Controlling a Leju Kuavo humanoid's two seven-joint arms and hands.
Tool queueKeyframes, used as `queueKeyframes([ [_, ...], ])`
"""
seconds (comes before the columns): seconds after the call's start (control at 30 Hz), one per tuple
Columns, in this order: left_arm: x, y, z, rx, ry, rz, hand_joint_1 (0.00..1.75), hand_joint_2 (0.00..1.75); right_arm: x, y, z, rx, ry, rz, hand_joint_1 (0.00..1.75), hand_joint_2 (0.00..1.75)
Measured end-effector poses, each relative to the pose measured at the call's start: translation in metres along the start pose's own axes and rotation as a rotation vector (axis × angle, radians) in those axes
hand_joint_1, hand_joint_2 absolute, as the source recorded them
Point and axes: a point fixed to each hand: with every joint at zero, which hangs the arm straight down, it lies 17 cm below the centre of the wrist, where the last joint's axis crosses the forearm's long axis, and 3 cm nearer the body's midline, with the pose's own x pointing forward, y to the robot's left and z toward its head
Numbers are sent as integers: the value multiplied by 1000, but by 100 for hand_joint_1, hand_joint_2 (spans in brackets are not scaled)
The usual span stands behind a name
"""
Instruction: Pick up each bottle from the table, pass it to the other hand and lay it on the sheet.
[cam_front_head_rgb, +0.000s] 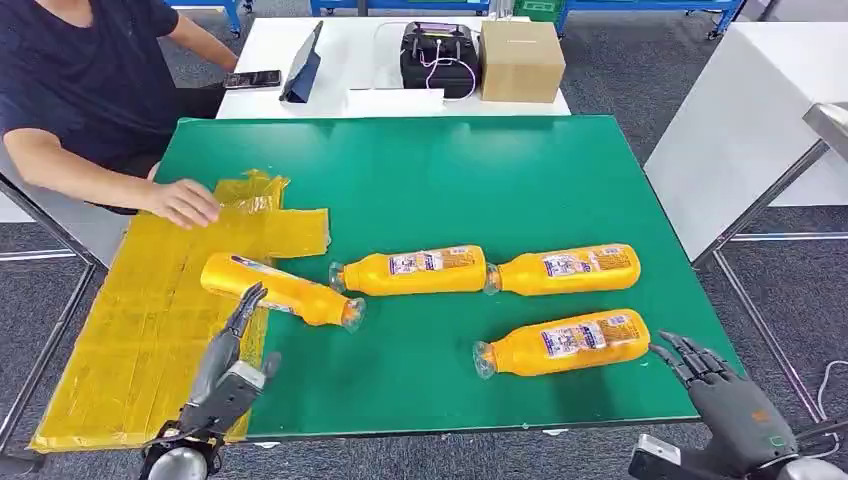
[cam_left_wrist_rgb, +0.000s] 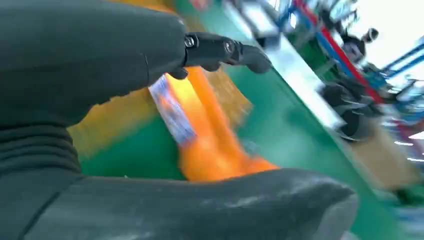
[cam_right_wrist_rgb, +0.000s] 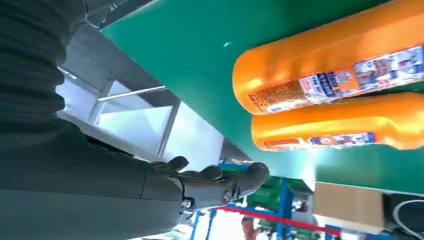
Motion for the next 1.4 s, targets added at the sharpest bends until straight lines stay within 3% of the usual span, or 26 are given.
queueKeyframes([
  [0.13,30,-1,-1,-1,-52,168,0,0,-6,3,-21,-24,36,2,0,175],
  [0.4,57,2,-2,15,-109,220,0,0,-33,5,-63,-3,123,37,0,175],
  [0.93,66,3,-3,11,-137,240,0,0,-49,15,-98,54,158,37,0,175],
  [1.4,68,7,-3,16,-151,256,0,0,-32,21,-128,81,125,30,0,175],
])
